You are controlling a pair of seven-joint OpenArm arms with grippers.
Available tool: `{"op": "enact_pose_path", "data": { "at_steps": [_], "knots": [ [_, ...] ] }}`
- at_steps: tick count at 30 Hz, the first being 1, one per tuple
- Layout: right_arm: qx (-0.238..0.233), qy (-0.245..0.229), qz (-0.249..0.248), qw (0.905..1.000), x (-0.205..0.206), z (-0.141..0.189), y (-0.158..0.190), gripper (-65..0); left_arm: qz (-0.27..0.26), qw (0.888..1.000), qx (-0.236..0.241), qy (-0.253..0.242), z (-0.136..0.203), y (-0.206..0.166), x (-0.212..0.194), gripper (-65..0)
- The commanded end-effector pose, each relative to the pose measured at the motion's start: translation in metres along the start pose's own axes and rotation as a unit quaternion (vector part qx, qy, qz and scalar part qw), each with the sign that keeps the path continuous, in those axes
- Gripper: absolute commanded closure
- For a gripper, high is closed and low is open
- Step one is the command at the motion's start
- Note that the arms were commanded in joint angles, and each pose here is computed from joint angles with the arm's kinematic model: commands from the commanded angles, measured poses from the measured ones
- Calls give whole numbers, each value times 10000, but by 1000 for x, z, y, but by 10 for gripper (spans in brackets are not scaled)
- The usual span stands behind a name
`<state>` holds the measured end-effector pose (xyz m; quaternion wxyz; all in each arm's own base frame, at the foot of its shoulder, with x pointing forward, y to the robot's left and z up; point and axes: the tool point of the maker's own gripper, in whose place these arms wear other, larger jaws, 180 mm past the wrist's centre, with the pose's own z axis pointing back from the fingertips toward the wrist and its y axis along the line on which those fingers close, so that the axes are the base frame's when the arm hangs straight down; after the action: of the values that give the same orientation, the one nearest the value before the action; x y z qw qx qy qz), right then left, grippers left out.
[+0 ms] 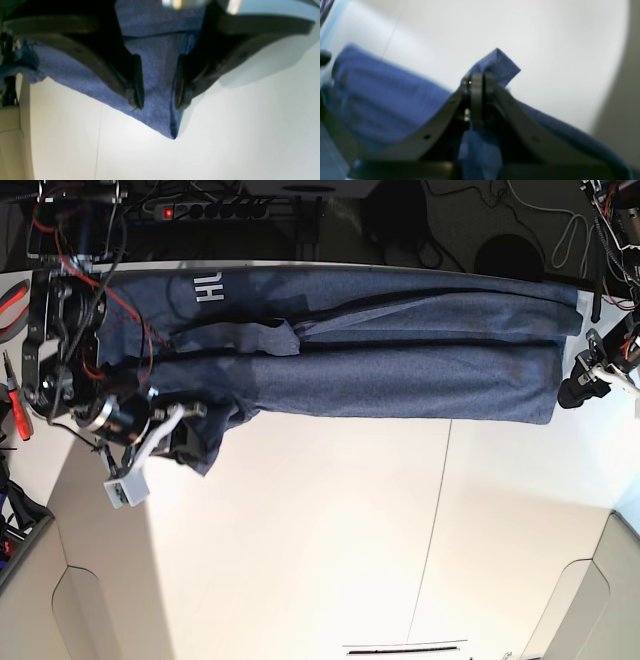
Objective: Layout the t-shirt on the table in an organized manner, then fold the t-shirt properly
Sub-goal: 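Grasp the folded shirt end with the right gripper and tuck it over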
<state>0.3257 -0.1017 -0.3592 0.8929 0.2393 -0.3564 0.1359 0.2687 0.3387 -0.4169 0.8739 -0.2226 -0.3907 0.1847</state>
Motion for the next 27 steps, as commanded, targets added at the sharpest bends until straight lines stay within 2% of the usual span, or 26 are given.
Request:
{"op": "enact_pose_path", "data": {
  "at_steps": [1, 9, 13, 18, 19, 21, 22, 23, 27],
  "knots": [
    [116, -242, 113, 9996, 13, 9, 9, 0, -135, 9996, -40, -250, 6, -2, 22, -242],
    [520, 201, -316, 9979, -54, 25, 42, 0, -135, 9996, -40, -250, 6, -2, 22, -242],
    [540, 470, -509, 9961, -83, 29, 47, 0, -134, 9996, -42, -255, 6, -2, 22, -242],
    [525, 686, -582, 9946, -100, 32, 49, 0, -134, 9996, -41, -251, 6, -2, 22, -242],
    [529, 692, -586, 9945, -101, 32, 50, -44, -134, 9996, -41, -251, 6, -2, 22, -242],
    [534, 688, -584, 9945, -101, 32, 50, -211, -134, 9996, -41, -251, 6, -2, 22, -242],
    [534, 686, -585, 9945, -101, 32, 50, -262, -134, 9996, -41, -251, 6, -2, 22, -242],
    [534, 686, -585, 9945, -101, 32, 50, -280, -134, 9996, -41, -253, 6, -2, 22, -242],
    [654, 619, -666, 9937, -98, 32, 54, -278, -133, 9994, -44, -313, 6, -2, 24, -242]
  ]
}}
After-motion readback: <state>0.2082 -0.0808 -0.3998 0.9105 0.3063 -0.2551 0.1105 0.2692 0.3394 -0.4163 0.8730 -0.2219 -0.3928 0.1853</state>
